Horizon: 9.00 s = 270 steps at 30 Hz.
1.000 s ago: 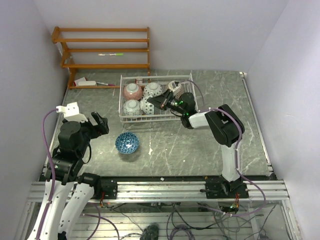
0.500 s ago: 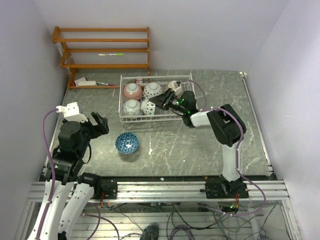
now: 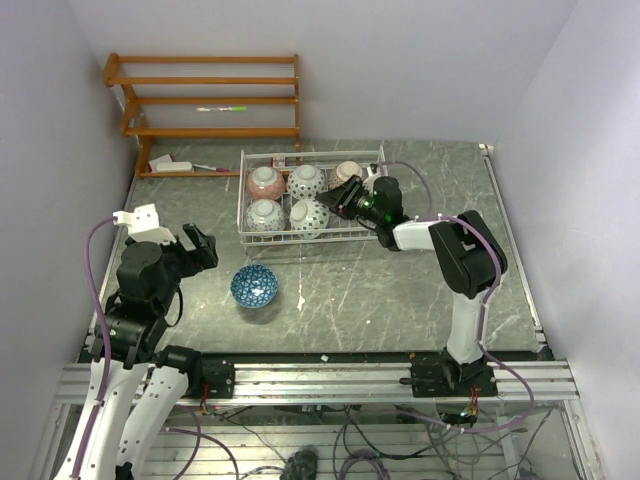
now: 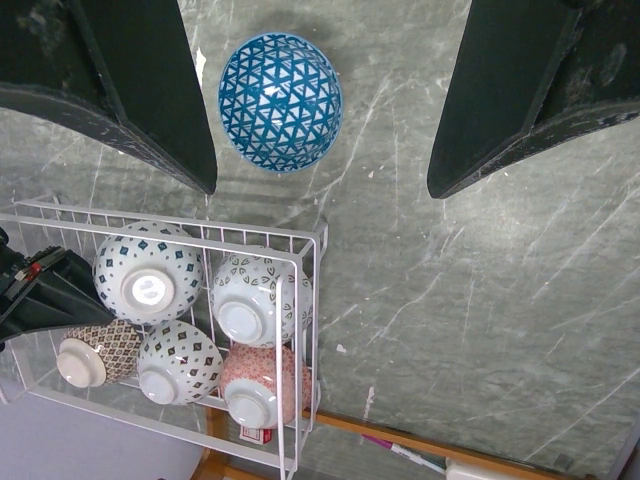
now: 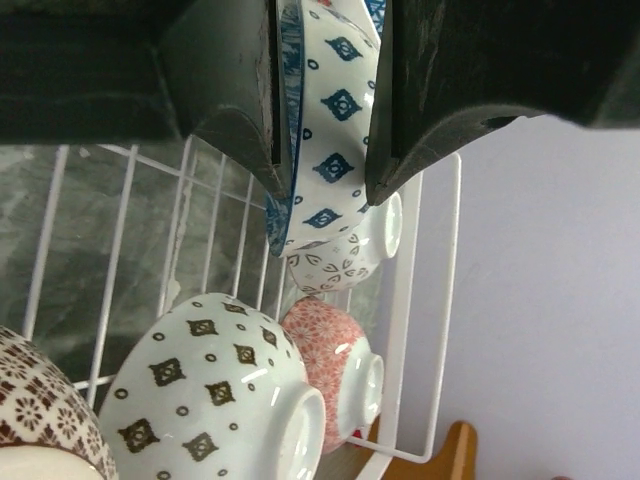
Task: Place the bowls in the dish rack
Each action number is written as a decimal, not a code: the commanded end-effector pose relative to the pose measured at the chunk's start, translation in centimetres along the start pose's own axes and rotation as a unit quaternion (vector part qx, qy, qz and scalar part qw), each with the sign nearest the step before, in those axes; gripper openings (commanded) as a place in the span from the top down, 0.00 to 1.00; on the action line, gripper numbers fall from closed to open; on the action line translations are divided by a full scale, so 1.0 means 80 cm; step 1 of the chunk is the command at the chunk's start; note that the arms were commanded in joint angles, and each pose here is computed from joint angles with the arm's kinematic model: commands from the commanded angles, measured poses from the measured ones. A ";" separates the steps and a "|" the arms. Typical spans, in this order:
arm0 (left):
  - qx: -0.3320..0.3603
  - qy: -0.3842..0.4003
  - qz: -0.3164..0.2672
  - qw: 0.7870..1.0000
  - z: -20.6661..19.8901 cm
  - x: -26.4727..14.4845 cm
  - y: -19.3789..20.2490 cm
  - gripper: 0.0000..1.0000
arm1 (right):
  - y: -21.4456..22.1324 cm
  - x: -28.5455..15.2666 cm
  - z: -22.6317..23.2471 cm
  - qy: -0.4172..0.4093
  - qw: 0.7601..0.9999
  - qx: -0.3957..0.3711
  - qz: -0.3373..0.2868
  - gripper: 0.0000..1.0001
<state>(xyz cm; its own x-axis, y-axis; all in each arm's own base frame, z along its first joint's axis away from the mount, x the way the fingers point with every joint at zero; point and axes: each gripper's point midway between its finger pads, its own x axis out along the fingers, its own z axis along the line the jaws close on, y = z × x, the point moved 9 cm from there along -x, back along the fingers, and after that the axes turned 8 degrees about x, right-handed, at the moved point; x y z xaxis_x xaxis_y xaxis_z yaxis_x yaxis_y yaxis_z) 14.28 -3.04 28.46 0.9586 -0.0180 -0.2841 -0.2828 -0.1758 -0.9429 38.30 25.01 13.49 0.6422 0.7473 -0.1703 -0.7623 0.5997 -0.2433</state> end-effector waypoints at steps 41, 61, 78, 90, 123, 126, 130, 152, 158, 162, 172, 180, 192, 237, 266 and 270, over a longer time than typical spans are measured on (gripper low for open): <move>-0.014 -0.022 -0.024 0.999 0.006 -0.007 -0.005 0.02 | 0.190 -0.077 0.150 0.074 0.879 -0.461 0.098 0.22; -0.025 -0.045 -0.042 0.998 0.013 -0.017 -0.008 0.02 | 0.356 -0.042 0.109 0.015 0.781 -0.559 0.279 0.41; -0.031 -0.053 -0.054 0.997 0.016 -0.023 -0.010 0.02 | 0.368 -0.014 0.065 0.059 0.760 -0.579 0.288 0.63; -0.032 -0.056 -0.055 0.996 0.016 -0.023 -0.009 0.02 | 0.360 -0.013 0.062 0.094 0.768 -0.574 0.266 0.96; -0.031 -0.050 -0.055 0.997 0.015 -0.023 -0.010 0.02 | 0.002 -0.113 0.165 -0.122 0.973 -0.197 0.004 1.00; -0.031 -0.050 -0.054 0.997 0.015 -0.023 -0.009 0.02 | -0.016 -0.104 0.142 -0.137 0.979 -0.154 0.005 1.00; -0.031 -0.050 -0.056 0.997 0.016 -0.024 -0.010 0.02 | -0.025 -0.090 0.114 -0.156 0.983 -0.098 0.016 1.00; -0.031 -0.051 -0.054 0.997 0.016 -0.023 -0.009 0.03 | -0.058 -0.061 0.008 -0.061 0.998 0.003 -0.024 1.00; -0.031 -0.052 -0.054 0.997 0.016 -0.023 -0.009 0.03 | -0.065 -0.064 -0.018 0.004 1.000 0.018 -0.025 1.00; -0.030 -0.051 -0.054 0.997 0.016 -0.022 -0.009 0.02 | -0.064 -0.066 -0.037 0.032 0.999 0.036 -0.012 1.00; -0.028 -0.052 -0.051 0.997 0.015 -0.021 -0.009 0.02 | -0.067 -0.081 -0.051 0.092 0.995 0.031 -0.027 0.79; -0.030 -0.054 -0.053 0.997 0.016 -0.022 -0.009 0.02 | -0.068 -0.099 -0.041 0.133 0.990 0.014 -0.054 0.80; -0.030 -0.050 -0.054 0.997 0.015 -0.022 -0.009 0.02 | -0.045 -0.123 -0.038 0.130 0.989 0.030 -0.058 0.82; -0.030 -0.044 -0.056 0.997 0.014 -0.023 -0.010 0.02 | -0.033 -0.161 0.061 0.115 0.982 -0.130 -0.068 0.44; -0.031 -0.046 -0.058 0.997 0.015 -0.024 -0.010 0.02 | -0.018 -0.130 0.081 0.457 0.823 -0.325 -0.091 0.34; -0.031 -0.046 -0.059 0.997 0.015 -0.025 -0.010 0.02 | -0.018 -0.128 0.079 0.466 0.814 -0.333 -0.100 0.32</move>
<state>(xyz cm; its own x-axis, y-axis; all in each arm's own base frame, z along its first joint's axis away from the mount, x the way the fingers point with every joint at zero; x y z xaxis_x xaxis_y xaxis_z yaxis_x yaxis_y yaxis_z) 12.64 -1.82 29.23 0.9727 0.0909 -0.2136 -0.1889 -0.2245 -0.9560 31.98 18.55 20.54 0.7349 0.0017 -0.6781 -0.6672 0.1804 -0.7227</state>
